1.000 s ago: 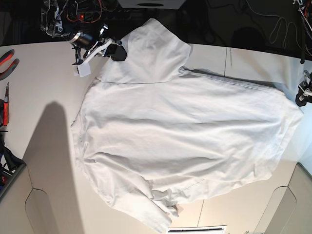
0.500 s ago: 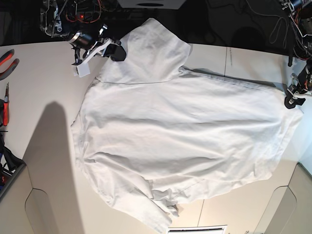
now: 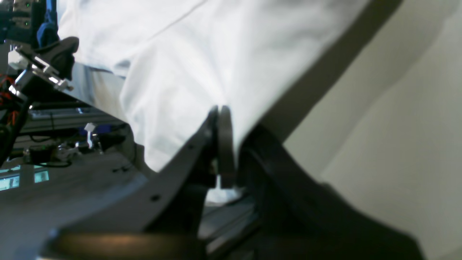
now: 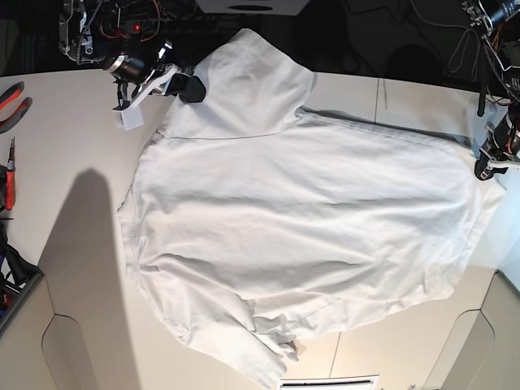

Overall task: Layout the t-shirt on the table in an organized manner, then fold the t-shirt properly
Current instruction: 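Grasp the shirt edges with both grippers, then lift and stretch the shirt between both grippers, then lower it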

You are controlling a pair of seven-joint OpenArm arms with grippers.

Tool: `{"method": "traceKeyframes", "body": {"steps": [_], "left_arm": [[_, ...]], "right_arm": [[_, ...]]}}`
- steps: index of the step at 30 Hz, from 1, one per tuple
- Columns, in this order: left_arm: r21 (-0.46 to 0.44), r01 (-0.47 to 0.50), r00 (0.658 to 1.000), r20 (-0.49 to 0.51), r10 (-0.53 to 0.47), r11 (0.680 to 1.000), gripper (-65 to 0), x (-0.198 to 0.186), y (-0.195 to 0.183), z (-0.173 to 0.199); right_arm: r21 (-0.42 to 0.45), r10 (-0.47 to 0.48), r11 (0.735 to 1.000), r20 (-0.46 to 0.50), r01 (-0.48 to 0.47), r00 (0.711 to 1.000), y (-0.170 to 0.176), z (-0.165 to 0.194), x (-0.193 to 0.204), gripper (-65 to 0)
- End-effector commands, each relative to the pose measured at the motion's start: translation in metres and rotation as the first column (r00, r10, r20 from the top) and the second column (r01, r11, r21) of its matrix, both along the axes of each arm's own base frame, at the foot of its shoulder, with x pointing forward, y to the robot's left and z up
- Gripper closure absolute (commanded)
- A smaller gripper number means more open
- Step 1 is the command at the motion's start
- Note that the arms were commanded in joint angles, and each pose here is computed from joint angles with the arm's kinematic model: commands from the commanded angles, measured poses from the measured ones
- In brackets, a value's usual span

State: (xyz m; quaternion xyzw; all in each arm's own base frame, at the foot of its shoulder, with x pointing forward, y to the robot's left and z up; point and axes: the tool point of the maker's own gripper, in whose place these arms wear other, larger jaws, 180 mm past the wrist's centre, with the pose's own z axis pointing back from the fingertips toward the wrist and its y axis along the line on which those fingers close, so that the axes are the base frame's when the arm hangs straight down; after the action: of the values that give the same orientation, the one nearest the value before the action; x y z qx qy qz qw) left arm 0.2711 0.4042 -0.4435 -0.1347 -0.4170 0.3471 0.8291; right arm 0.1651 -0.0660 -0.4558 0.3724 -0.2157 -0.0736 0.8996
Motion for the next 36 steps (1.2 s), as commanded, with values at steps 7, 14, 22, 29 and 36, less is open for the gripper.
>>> {"method": "traceKeyframes", "body": {"steps": [7,14,22,29,36], "left_arm": [[-0.03,0.068,0.993,0.094,-0.065,0.997,0.0,0.009,-0.003,0.023],[-0.084,0.174,0.979,0.12,-0.163,0.981,0.0,0.008,-0.025,0.027],[-0.091,0.189,0.976,0.129,-0.176,0.978,0.0,-0.023,-0.027,0.03],[-0.055,0.236,0.966,0.121,-0.228,0.97,0.0,-0.045,-0.033,0.042],[-0.024,0.299,0.948,0.125,-0.294,0.954,0.0,-0.054,-0.044,0.058]], "right_arm": [[-0.053,-0.061,0.996,0.097,0.066,0.993,-0.033,0.03,0.003,0.0],[-0.075,-0.058,0.995,0.097,0.065,0.994,-0.038,0.044,-0.02,0.0],[-0.108,-0.016,0.994,0.116,0.029,0.993,-0.034,0.065,-0.04,0.0],[-0.133,0.022,0.991,0.134,-0.004,0.991,-0.03,0.084,-0.052,0.0],[-0.169,0.071,0.985,0.199,-0.038,0.977,-0.023,0.115,-0.054,0.0]]}}
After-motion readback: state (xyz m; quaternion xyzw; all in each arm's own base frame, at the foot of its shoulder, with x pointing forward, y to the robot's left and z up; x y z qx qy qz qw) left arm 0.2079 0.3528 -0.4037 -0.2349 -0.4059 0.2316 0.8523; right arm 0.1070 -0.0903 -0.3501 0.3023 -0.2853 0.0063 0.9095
